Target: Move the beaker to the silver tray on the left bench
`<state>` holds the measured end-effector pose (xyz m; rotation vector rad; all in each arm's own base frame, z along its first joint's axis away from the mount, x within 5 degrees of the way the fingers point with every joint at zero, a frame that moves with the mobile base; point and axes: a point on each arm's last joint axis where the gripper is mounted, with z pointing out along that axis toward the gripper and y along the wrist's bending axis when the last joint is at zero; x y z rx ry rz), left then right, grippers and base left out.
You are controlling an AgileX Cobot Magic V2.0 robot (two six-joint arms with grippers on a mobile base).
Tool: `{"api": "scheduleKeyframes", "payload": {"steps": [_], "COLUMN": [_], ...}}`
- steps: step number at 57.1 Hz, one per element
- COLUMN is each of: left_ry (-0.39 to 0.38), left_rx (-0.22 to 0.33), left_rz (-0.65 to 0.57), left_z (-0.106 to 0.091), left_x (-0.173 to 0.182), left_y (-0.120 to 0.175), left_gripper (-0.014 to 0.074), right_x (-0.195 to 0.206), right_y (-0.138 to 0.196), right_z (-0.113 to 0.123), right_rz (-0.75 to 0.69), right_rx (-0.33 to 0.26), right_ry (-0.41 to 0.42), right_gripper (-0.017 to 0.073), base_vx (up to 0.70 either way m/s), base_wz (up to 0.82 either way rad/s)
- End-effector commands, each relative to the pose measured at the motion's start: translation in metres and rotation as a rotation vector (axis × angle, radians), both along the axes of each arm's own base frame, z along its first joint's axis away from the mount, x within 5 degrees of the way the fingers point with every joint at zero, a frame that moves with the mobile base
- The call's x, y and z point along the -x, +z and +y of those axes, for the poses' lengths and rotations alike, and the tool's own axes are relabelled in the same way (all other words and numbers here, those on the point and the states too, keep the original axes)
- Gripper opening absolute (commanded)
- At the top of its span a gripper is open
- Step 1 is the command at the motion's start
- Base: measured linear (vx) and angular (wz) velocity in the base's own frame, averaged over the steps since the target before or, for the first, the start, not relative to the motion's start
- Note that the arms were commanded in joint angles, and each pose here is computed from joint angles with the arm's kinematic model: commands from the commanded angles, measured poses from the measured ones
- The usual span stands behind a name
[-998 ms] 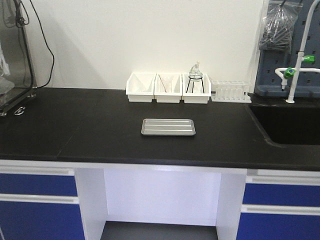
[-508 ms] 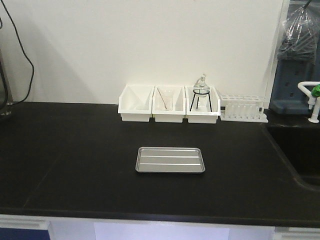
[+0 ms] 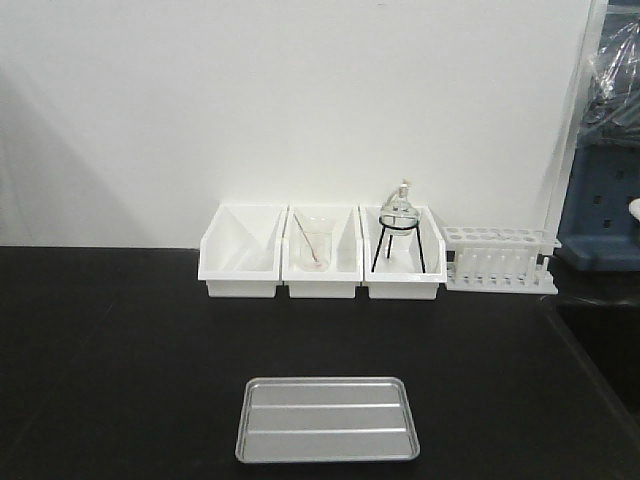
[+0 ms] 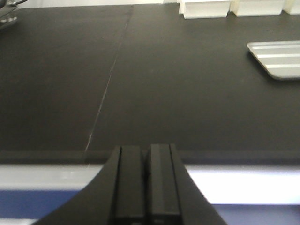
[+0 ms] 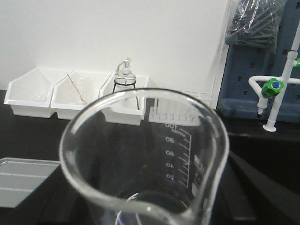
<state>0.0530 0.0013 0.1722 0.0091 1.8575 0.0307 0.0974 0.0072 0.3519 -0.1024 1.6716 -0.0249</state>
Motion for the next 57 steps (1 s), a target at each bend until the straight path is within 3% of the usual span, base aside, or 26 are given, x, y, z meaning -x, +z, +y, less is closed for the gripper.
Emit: {"api": "scheduleKeyframes", "payload": {"steps": [1,29,57], "left_ry": [-0.008,-0.008,-0.008], "left_rx": [0.005,0.005,0.005], "left_rz": [-0.066,-0.066,-0.066], "left_z": [-0.0006,-0.0006,-0.0006], "left_x": [-0.0015,-0.0015,-0.0015], "left_y": [-0.0016,-0.0016,-0.0016], "left_gripper": [0.0001,0.0001,0.0001], "right_x": [0.0006,0.0006,0.0006], "right_y": [0.0135,0.0135,0.0135], "right_z": [0.0022,0.0022,0.0022], "right_rz": [-0.071,-0.071,-0.071], "right_rx": [0.025,0.024,0.024], "right_ry": [0.03,0.03,0.03], "right_gripper": [-0.0006,-0.0006,-0.0006], "base_vx": [0.4,0.31,0.08], "base_wz": [-0.08,-0.01,-0.03]}}
